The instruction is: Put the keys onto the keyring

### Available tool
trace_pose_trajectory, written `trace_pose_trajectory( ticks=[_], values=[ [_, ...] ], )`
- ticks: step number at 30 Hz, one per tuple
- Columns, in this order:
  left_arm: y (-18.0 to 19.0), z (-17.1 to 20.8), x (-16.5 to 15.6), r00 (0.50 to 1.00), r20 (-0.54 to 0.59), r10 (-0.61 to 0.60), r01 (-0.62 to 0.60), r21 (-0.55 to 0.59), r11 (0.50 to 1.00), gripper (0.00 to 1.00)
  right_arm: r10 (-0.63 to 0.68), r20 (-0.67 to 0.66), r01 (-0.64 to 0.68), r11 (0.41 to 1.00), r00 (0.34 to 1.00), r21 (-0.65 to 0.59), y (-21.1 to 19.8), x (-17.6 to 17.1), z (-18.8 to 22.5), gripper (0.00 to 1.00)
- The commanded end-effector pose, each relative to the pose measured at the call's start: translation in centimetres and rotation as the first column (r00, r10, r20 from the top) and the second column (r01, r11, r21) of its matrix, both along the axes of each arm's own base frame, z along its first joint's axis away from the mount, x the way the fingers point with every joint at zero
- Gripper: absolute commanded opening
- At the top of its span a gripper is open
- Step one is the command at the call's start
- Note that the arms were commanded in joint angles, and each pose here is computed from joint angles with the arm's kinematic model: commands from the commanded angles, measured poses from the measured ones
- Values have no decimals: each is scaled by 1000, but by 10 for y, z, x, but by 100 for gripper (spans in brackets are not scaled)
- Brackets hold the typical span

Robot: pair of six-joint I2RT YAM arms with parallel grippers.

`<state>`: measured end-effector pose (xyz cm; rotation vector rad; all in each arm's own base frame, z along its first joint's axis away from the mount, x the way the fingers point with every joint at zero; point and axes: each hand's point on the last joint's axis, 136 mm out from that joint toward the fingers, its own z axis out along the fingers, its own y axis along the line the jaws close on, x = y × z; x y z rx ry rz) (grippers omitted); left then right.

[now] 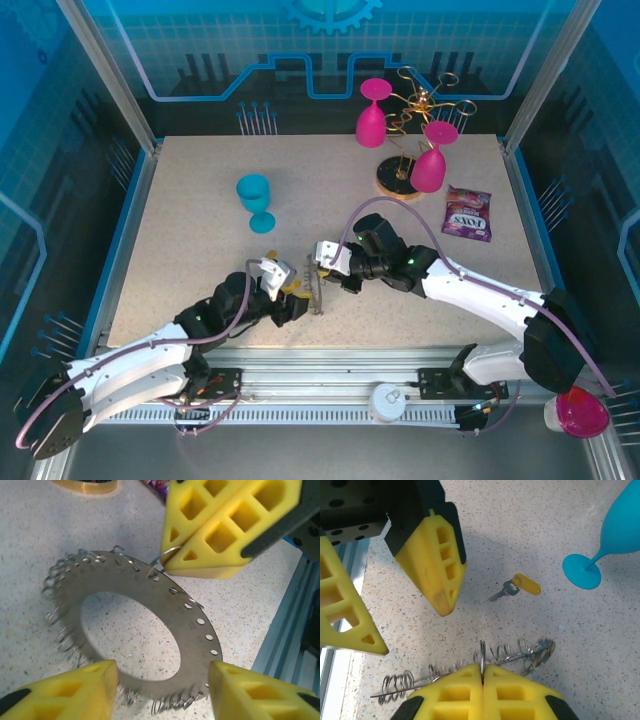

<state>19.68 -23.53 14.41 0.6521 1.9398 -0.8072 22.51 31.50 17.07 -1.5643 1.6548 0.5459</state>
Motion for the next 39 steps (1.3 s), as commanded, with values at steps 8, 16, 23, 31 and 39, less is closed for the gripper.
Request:
trace_pose_trajectory(
  ticks=[8,16,23,31,39],
  values=[
    [4,42,9,985,166,43,-32,-67,997,48,-6,-70,7,1000,998,23,1,0,13,0],
    [-2,47,14,939,328,-104,74,102,992,37,77,-89,-76,997,993,15,3,-12,11,0],
    [-11,50,15,903,373,-214,189,103,977,35,119,-96,-117,993,988,28,6,-18,14,0],
    [-19,55,15,880,397,-258,256,60,965,31,139,-101,-136,990,985,37,8,-20,15,0],
    [-24,50,14,880,363,-307,307,59,950,22,162,-104,-157,986,981,56,11,-23,20,0]
  ],
)
